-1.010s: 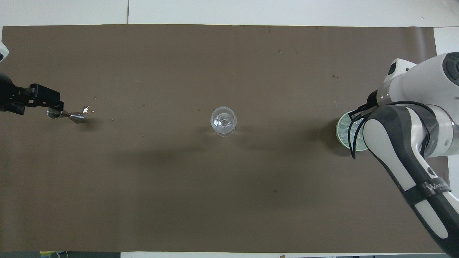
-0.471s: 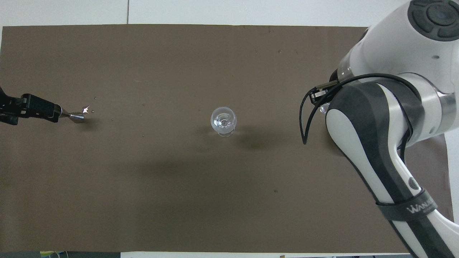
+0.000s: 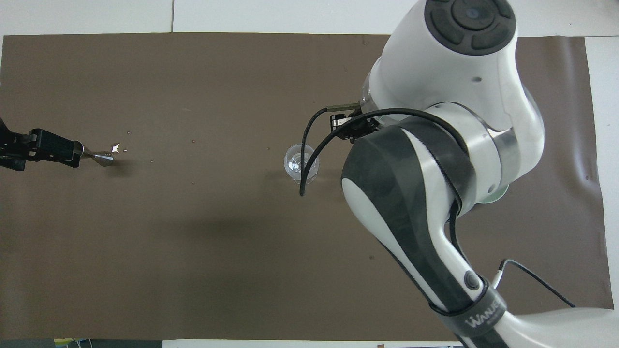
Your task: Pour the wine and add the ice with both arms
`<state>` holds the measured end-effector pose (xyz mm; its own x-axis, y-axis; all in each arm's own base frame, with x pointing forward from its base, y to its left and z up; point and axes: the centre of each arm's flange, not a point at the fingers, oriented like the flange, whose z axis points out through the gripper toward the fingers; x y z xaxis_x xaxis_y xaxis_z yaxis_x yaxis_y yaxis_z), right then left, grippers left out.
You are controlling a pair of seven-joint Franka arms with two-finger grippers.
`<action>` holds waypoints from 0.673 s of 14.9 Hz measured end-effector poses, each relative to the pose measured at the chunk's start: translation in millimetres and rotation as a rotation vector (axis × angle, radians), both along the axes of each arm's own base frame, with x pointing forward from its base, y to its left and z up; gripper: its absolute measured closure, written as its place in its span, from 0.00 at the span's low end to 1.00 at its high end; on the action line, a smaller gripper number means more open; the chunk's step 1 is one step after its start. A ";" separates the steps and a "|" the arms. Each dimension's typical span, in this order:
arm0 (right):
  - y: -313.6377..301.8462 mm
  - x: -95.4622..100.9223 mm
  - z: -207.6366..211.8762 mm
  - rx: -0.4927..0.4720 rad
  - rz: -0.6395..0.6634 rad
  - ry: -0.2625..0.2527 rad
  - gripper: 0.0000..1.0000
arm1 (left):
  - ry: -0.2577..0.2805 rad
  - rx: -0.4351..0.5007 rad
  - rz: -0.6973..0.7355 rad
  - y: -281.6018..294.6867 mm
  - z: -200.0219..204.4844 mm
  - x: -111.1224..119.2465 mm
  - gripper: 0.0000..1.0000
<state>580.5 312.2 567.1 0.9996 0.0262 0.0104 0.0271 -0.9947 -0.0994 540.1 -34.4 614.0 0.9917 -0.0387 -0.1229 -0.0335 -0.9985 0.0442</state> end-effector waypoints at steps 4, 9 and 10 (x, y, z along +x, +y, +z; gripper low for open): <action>54.2 -15.2 -14.9 0.023 -0.033 -0.021 0.75 | -0.027 0.005 -0.019 1.9 1.9 3.1 0.00; 86.6 -12.6 -56.8 -0.007 -0.020 -0.032 0.75 | -0.032 0.021 -0.030 4.2 2.1 3.7 0.00; 89.6 -12.8 -62.6 -0.022 -0.012 -0.034 0.75 | -0.033 0.020 -0.036 4.2 2.2 3.8 0.00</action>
<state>567.6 401.8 504.5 0.9989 0.0149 0.0437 0.0182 -0.9969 -0.0769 544.0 -30.2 616.2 0.9932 -0.0723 -0.0908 -0.0705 -0.9973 0.0221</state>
